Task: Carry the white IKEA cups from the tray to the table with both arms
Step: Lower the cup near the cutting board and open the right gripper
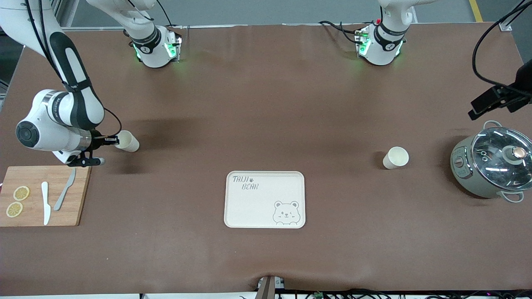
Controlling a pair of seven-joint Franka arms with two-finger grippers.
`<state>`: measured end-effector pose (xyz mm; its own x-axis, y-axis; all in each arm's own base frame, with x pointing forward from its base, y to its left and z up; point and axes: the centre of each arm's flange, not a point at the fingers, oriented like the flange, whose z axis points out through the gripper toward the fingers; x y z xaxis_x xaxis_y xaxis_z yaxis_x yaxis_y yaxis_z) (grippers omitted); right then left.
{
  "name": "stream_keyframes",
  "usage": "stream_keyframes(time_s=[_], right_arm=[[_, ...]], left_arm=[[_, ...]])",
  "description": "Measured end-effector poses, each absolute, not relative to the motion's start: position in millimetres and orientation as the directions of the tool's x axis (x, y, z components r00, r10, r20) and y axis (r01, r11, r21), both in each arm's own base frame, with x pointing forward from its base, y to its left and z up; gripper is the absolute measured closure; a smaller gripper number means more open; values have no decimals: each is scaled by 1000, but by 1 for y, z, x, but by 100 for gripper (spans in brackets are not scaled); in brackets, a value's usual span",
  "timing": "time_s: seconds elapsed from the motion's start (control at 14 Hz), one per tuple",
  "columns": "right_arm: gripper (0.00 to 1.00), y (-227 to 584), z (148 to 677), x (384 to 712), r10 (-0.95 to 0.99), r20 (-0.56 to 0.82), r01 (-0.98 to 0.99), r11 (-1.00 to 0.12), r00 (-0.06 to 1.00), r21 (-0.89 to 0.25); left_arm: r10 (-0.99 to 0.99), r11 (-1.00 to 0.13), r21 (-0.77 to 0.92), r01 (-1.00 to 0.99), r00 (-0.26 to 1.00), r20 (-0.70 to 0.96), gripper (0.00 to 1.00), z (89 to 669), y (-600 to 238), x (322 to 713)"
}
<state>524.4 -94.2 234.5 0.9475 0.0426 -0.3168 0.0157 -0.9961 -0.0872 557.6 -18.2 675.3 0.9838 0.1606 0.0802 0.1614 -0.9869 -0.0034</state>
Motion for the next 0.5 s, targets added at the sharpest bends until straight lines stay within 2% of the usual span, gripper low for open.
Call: stream_keyframes(time_s=[0.29, 0.5], right_arm=[[36, -93, 291, 550, 62, -390, 18, -993, 919, -115], [4, -88, 359, 582, 82, -325, 48, -993, 942, -113]], left_arm=[[108, -994, -18, 109, 993, 54, 0, 693, -16, 534], [94, -995, -19, 95, 995, 41, 0, 694, -16, 530]])
